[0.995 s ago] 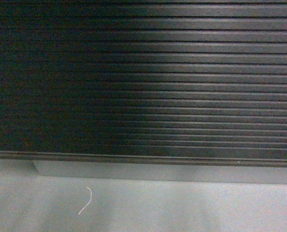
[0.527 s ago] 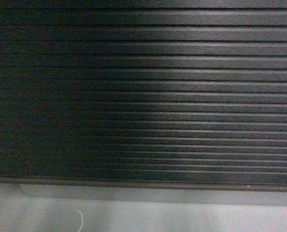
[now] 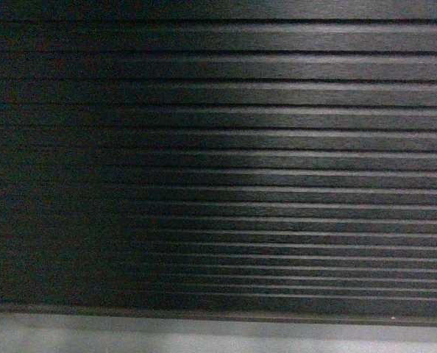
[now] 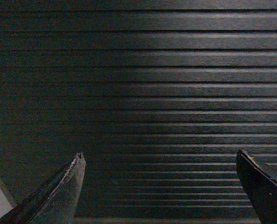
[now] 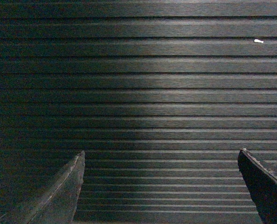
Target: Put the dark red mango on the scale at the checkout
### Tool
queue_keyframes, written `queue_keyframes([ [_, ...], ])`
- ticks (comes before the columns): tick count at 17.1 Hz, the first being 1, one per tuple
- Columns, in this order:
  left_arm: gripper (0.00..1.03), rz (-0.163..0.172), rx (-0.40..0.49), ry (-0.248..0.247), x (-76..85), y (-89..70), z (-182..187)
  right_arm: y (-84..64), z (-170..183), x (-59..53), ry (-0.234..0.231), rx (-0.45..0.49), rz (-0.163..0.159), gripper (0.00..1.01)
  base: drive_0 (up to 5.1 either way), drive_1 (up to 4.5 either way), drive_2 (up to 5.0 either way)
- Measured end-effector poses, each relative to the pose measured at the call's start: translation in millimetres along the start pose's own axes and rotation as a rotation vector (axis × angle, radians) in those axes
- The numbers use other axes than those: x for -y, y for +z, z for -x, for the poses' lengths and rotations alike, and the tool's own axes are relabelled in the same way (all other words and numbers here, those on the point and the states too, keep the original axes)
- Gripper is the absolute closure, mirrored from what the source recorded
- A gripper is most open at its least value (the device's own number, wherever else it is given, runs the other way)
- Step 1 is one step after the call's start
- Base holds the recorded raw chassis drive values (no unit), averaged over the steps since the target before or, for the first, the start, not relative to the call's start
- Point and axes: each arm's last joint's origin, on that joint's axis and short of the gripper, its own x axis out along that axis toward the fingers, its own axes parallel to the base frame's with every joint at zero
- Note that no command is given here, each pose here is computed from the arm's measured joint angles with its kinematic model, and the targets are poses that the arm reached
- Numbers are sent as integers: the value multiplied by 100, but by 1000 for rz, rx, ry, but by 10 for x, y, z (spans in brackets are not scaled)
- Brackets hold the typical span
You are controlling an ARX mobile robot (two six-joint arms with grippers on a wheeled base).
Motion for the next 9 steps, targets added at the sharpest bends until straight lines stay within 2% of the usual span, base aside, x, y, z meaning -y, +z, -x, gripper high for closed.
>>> queue_keyframes([
  [9,5,0,1,0,0,1,0,1,0,0,0,1,0,3,0,0,0],
])
